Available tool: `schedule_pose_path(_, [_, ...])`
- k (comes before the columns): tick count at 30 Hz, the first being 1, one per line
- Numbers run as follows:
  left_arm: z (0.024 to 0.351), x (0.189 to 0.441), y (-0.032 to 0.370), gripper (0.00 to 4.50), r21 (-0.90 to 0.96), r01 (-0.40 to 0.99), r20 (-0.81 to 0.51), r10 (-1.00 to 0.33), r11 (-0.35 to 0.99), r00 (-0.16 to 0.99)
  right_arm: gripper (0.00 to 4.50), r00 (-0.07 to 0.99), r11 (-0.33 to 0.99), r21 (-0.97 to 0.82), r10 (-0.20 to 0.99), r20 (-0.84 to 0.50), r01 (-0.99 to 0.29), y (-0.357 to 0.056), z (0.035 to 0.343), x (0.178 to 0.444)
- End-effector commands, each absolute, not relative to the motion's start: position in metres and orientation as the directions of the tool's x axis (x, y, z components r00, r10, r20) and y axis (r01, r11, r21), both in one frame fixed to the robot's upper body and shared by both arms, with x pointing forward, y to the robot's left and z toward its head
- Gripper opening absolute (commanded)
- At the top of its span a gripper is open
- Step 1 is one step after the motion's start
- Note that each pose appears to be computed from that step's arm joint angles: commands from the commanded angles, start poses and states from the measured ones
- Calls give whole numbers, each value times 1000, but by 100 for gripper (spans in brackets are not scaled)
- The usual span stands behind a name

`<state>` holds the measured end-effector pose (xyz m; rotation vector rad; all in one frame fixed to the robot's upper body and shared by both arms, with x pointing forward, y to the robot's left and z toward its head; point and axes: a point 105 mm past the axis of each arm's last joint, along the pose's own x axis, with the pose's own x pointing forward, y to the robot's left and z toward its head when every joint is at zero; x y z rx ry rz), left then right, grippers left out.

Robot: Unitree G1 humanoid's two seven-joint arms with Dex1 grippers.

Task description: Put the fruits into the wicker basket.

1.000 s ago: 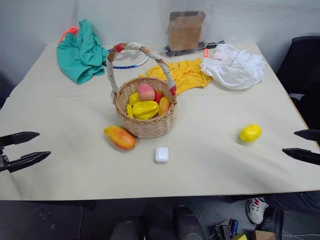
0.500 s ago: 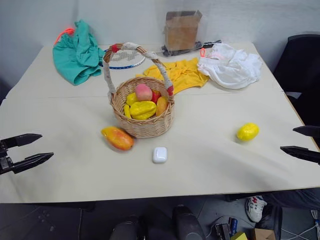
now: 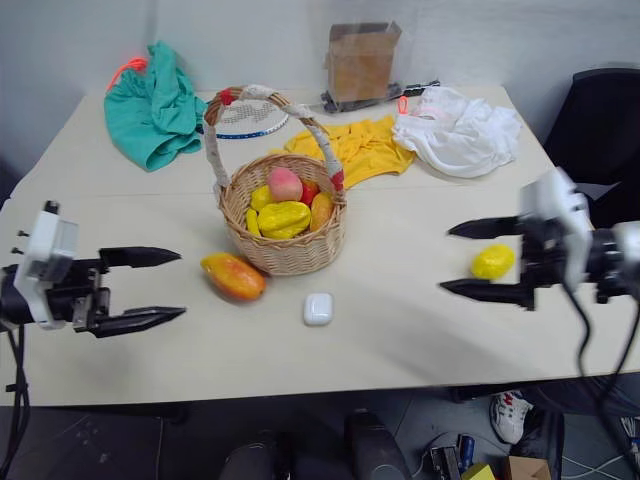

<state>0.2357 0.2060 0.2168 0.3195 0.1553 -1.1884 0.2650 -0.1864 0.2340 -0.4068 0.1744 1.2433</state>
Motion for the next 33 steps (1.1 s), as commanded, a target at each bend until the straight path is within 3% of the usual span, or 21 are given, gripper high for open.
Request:
schedule_pose_path(1, [224, 233, 184, 450, 194, 956, -306, -913, 219, 271, 448, 171, 99, -219, 923, -344, -971, -129, 212, 267])
schedule_pose_path(8, [225, 236, 169, 450, 211, 971, -353, -917, 115, 185, 448, 108, 6, -234, 899, -425, -972, -71, 144, 292])
schedule_pose_path(12, [229, 235, 164, 450, 217, 972, -355, -920, 88, 163, 448, 141, 30, -250, 886, -441, -968, -58, 128, 308])
schedule_pose_path(16, [233, 233, 161, 450, 221, 972, -352, -923, 79, 155, 448, 98, -6, -215, 877, -470, -977, -48, 108, 305])
schedule_pose_path(19, [233, 234, 161, 450, 221, 972, -350, -923, 84, 160, 431, 142, 51, -213, 888, -438, -976, -41, 103, 310])
schedule_pose_path(24, [231, 234, 161, 450, 222, 971, -345, -925, 87, 162, 288, 183, 121, -190, 917, -354, -974, -38, 106, 308])
schedule_pose_path(32, [234, 238, 151, 450, 229, 971, -295, -945, 70, 138, 287, 367, 355, -98, 910, -191, -930, -87, 137, 291])
schedule_pose_path(33, [234, 239, 149, 450, 231, 971, -291, -948, 64, 132, 287, 432, 426, -74, 886, -170, -902, -111, 146, 287])
